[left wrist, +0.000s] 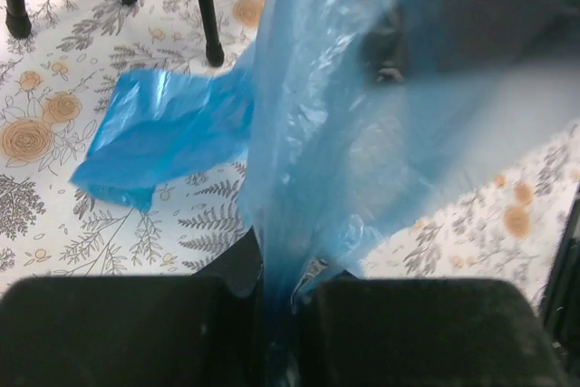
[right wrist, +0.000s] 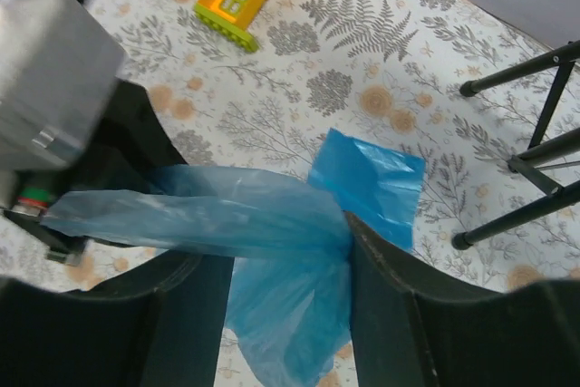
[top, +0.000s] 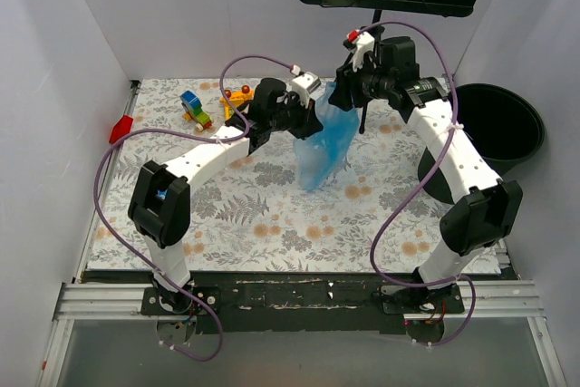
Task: Put the trash bags into the trash bin
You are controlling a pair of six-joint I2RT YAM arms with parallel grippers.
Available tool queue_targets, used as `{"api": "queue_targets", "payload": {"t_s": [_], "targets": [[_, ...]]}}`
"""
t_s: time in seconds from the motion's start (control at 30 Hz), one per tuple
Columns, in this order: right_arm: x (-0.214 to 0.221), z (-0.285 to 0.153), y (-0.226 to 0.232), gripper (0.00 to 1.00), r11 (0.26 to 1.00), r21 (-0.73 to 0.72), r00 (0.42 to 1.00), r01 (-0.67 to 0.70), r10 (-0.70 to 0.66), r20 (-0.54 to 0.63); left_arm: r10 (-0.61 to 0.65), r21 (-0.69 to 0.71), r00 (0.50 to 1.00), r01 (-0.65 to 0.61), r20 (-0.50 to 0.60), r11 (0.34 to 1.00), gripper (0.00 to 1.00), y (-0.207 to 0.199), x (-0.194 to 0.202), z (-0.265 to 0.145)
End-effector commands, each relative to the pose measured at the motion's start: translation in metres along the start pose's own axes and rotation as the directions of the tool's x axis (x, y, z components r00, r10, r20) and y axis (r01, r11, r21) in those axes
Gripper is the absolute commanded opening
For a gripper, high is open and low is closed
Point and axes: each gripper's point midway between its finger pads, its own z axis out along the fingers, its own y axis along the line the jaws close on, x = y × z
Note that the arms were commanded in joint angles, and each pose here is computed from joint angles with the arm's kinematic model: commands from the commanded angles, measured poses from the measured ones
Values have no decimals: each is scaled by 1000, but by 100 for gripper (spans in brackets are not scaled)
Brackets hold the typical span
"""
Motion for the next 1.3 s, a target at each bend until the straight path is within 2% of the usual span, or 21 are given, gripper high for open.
{"api": "queue_targets", "payload": {"t_s": [0.0,0.17,0.33,0.47,0.6,0.7,0.83,0.93,1.03,1.17,1.27], "targets": [[-2,8,-4,58,992,124,1000,23,-23,0,-126,7,984,126,127,992,0,-18,-69,-35],[-7,17,-5,61,962,264,998,66,-65,-12,-171,4,966,174,193,985,0,-19,-97,-45],[-9,18,-31,63,891,449,998,62,-55,-28,-167,18,952,168,258,986,0,-24,-130,-60],[-15,18,-38,66,872,483,997,76,-69,-32,-142,-21,943,155,302,988,0,-20,-149,-81],[-9,12,-34,66,879,469,996,84,-72,-44,-110,-109,929,158,353,981,0,-1,-160,-108],[18,12,-34,68,883,461,994,87,-48,-95,-89,-146,919,155,383,977,0,13,-168,-128],[43,24,-34,68,927,374,992,8,39,-116,-52,-160,916,125,398,979,0,16,-174,-147],[41,36,-32,68,958,282,991,-59,91,-102,-16,-189,911,103,411,976,0,13,-176,-160],[33,44,-29,66,972,226,992,-68,90,-91,15,-229,914,86,406,970,0,13,-175,-171],[36,41,-25,63,977,207,991,-58,81,-104,76,-328,919,60,387,943,0,26,-168,-182],[56,26,-46,62,950,312,984,-28,80,-157,142,-512,937,45,319,858,0,61,-150,-192]]}}
